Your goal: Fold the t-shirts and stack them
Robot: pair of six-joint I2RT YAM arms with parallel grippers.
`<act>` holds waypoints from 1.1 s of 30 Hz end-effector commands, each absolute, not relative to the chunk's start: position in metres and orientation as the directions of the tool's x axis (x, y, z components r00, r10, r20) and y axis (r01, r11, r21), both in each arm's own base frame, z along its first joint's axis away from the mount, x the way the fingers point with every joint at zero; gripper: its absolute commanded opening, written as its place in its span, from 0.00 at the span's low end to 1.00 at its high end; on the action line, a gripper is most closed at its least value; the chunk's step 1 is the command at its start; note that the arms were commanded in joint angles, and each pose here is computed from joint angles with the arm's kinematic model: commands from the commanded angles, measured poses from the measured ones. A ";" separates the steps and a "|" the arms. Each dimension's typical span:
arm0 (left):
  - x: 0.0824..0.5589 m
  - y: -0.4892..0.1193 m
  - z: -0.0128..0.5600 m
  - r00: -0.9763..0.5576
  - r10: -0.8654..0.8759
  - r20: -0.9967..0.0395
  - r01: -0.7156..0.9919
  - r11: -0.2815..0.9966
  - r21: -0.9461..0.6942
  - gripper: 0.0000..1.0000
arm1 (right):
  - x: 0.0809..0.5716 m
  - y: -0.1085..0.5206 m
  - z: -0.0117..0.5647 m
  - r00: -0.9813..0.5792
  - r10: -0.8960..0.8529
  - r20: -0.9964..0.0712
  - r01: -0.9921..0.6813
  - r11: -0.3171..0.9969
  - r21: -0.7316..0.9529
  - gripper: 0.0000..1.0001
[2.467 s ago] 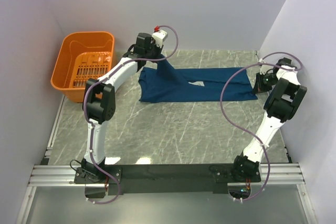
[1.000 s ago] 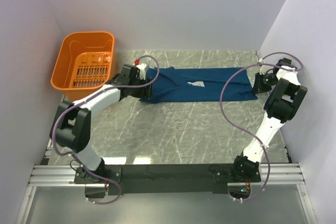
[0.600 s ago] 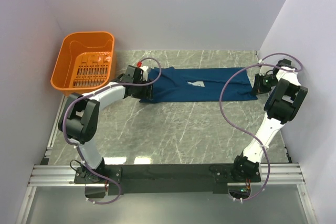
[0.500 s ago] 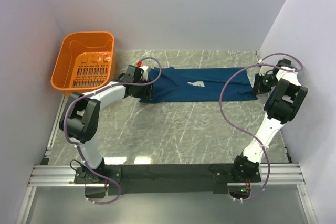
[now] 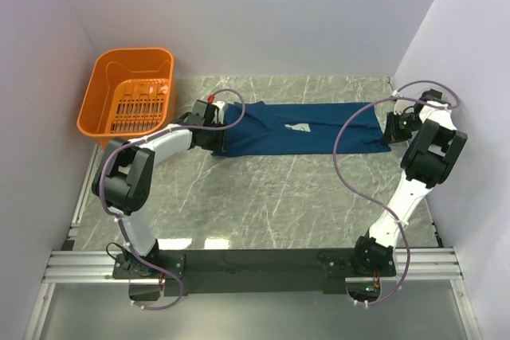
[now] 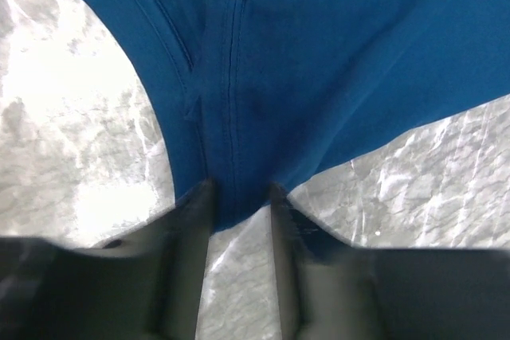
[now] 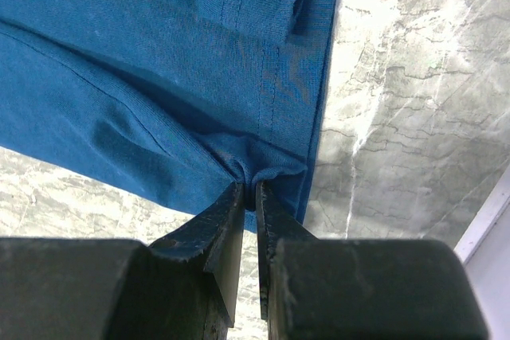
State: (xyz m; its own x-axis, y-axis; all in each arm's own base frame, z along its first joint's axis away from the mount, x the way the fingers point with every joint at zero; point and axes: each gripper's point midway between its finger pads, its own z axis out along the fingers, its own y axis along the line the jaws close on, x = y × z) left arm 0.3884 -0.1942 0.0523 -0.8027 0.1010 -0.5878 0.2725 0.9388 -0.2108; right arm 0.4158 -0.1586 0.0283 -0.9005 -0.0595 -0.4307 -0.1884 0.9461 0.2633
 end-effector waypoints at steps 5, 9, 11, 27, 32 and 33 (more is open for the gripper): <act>0.388 -0.196 0.043 -0.815 0.134 -0.563 0.297 0.932 -0.209 0.03 | 0.419 -0.165 0.051 -0.879 -0.097 -0.466 -0.218 0.952 0.213 0.13; 0.389 -0.184 0.055 -0.808 0.112 -0.579 0.275 0.940 -0.201 0.01 | 0.414 -0.164 0.059 -0.878 -0.110 -0.466 -0.233 0.949 0.214 0.00; 0.388 -0.177 0.067 -0.797 0.103 -0.595 0.266 0.944 -0.193 0.01 | 0.412 -0.167 0.063 -0.872 -0.117 -0.475 -0.238 0.949 0.204 0.00; 0.353 -0.149 0.058 -0.853 0.085 -0.515 0.232 0.946 -0.228 0.01 | 0.417 -0.167 0.081 -0.853 -0.100 -0.512 -0.245 0.943 0.224 0.00; 0.357 -0.152 0.054 -0.856 0.080 -0.511 0.231 0.943 -0.239 0.01 | 0.432 -0.160 0.076 -0.858 -0.117 -0.501 -0.253 0.944 0.214 0.00; 0.359 -0.152 0.054 -0.854 0.079 -0.514 0.229 0.944 -0.236 0.01 | 0.436 -0.157 0.073 -0.857 -0.123 -0.501 -0.257 0.944 0.207 0.00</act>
